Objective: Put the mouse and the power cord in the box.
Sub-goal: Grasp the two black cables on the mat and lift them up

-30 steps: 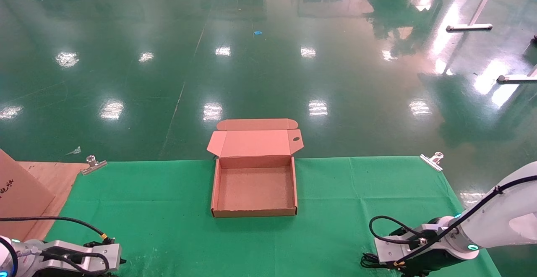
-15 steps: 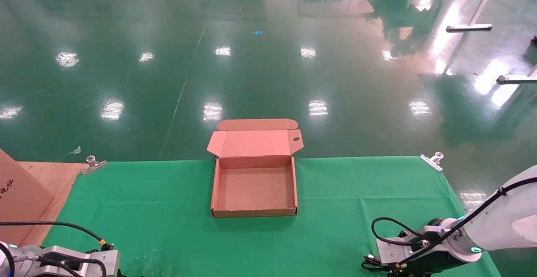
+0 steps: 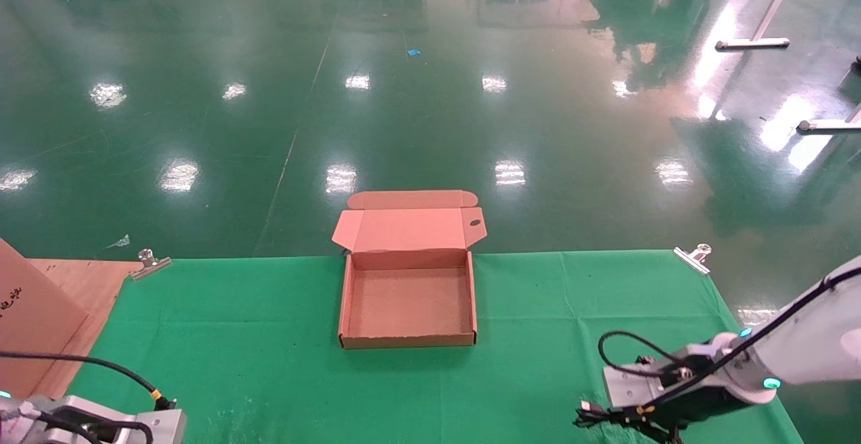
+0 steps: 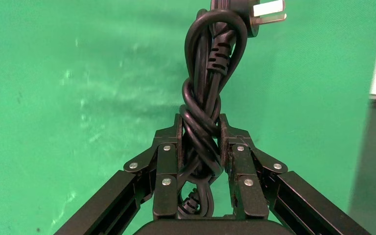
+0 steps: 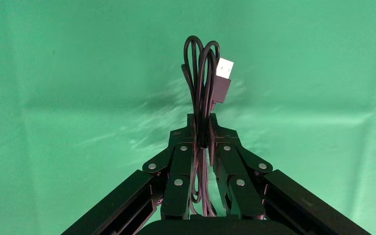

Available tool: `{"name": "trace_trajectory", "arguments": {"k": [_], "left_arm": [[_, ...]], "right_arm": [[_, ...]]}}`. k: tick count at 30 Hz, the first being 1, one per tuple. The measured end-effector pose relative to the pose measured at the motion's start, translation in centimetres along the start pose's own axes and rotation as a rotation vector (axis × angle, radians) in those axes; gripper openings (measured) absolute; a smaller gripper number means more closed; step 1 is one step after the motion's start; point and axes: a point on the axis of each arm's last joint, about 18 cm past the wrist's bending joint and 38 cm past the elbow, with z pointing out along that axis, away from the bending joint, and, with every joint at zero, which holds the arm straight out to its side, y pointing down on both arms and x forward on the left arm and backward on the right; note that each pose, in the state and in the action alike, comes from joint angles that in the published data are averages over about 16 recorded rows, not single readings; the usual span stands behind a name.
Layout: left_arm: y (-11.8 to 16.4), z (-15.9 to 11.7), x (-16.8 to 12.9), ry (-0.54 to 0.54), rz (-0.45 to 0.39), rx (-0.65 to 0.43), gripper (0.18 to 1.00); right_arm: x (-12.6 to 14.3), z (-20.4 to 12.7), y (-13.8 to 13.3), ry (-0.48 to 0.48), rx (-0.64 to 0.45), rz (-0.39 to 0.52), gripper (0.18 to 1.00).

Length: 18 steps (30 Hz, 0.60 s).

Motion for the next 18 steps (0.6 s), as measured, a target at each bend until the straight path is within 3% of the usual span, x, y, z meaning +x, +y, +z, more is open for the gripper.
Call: {"name": "trace_trajectory", "arguments": {"k": [8,18], "left_arm": [[-4.6,-2.9,-2.8,-0.011,0.084,0.061,0.323],[-12.7,-7.9,-7.3,-0.087,0.230,0.129,0.322]], "right_arm": [[3.3,-3.7,-3.2,0.056,0.095,-0.039,0.222],[8.0,-10.5,-9.6,0.134,0.214,-0.124,0.221]]}}
